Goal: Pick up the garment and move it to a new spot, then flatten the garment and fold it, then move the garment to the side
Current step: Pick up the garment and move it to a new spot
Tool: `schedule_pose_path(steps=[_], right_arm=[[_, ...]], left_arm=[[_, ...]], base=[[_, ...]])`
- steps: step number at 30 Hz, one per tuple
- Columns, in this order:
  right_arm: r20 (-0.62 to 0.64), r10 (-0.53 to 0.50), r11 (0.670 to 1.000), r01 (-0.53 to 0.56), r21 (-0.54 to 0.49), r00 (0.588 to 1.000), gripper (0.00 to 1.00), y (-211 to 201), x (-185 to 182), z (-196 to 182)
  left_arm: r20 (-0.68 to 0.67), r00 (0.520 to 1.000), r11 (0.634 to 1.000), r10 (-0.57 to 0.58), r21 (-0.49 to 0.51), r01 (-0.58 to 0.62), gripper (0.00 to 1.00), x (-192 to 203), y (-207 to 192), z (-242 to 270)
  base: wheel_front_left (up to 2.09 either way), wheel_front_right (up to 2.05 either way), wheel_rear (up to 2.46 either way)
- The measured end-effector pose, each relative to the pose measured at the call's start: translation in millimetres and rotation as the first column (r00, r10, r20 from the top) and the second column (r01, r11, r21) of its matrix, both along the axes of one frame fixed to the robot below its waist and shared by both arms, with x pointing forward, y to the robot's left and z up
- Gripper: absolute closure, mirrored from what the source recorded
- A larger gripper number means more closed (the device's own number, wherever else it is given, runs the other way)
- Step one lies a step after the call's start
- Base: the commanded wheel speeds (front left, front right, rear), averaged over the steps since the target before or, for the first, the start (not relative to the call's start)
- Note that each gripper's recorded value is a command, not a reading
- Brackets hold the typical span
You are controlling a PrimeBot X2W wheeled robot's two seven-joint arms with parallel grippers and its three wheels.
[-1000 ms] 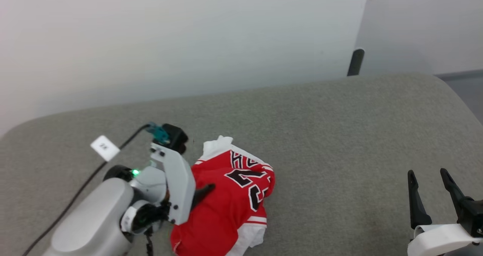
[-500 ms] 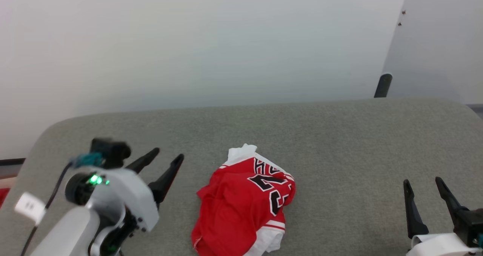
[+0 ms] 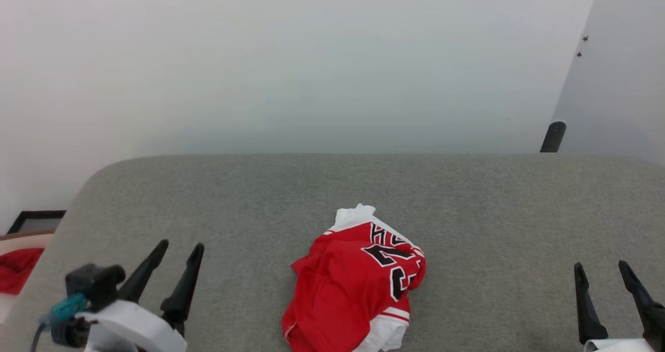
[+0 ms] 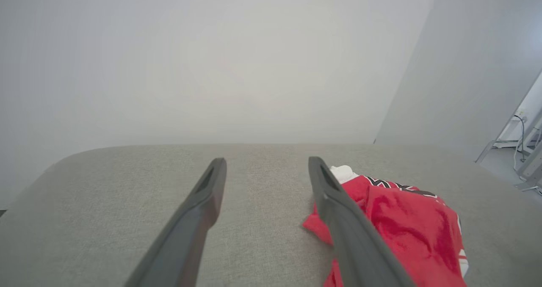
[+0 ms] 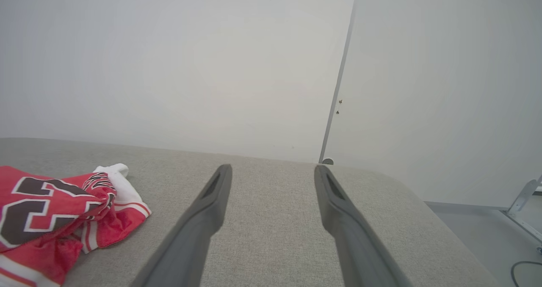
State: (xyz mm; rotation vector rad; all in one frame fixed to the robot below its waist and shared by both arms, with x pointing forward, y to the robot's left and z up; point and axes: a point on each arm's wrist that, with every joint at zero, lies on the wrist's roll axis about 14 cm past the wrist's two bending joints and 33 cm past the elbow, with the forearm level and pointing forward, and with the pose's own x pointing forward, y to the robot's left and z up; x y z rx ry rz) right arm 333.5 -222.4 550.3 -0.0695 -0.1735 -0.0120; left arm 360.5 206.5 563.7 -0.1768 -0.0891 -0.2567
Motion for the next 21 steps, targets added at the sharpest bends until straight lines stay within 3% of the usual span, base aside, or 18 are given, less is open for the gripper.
schedule_pose_path(steps=[21], right_arm=[[-0.023,0.015,1.000,-0.015,-0.006,1.000,0.00,7.1,-2.1,-9.1]], left_arm=[[0.059,0.978,0.979,0.202,-0.025,-0.201,0.00,-37.2,56.9,-7.5]], base=[[0.00,0.00,0.00]])
